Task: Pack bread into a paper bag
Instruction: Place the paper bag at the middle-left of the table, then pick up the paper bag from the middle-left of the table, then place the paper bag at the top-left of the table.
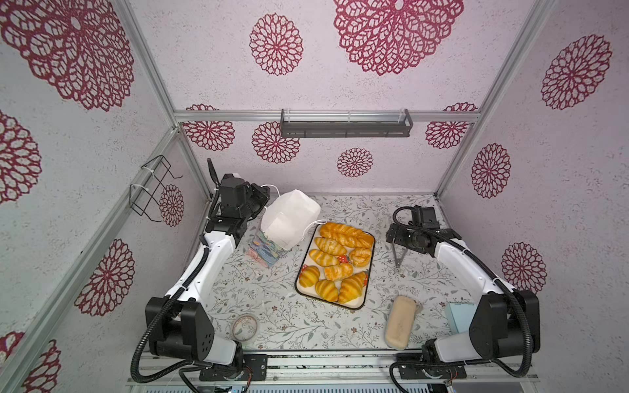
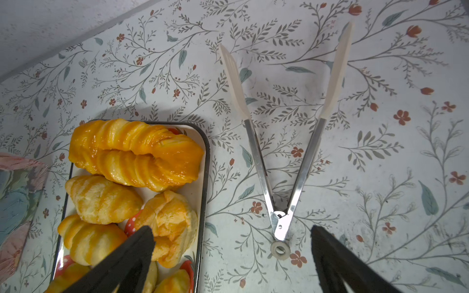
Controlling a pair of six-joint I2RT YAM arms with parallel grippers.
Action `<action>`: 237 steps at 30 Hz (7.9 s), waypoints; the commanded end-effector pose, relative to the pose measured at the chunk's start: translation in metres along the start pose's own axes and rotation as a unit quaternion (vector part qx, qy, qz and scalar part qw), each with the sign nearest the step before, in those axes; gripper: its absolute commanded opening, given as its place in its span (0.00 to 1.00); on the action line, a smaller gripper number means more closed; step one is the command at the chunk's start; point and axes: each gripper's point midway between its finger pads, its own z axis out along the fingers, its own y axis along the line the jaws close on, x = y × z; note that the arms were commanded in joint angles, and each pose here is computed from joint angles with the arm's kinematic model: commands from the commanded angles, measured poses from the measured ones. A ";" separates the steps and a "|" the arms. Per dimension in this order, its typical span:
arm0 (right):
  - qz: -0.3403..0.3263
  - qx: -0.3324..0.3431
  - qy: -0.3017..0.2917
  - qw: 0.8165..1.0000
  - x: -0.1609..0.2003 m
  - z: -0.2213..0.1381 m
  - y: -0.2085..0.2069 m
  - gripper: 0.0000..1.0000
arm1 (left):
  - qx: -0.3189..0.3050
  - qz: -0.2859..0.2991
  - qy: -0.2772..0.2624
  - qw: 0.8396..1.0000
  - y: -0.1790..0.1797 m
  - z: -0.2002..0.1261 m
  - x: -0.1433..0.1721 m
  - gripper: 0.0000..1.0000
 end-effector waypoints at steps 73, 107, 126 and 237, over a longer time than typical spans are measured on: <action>-0.189 -0.351 0.105 0.911 0.060 -0.007 0.385 0.99 | -0.285 0.032 -0.028 0.957 0.138 -0.108 -0.045 0.97; -0.185 -0.344 0.102 0.915 0.065 -0.005 0.377 0.99 | -0.197 0.075 -0.073 0.975 0.086 -0.119 -0.067 0.64; -0.179 -0.349 0.100 0.914 0.064 -0.007 0.376 0.99 | -0.287 0.098 -0.010 0.953 0.123 -0.127 -0.048 0.84; 0.035 0.063 0.046 0.996 -0.008 0.070 -0.054 0.99 | -0.202 0.113 0.016 0.973 0.046 -0.033 -0.010 0.67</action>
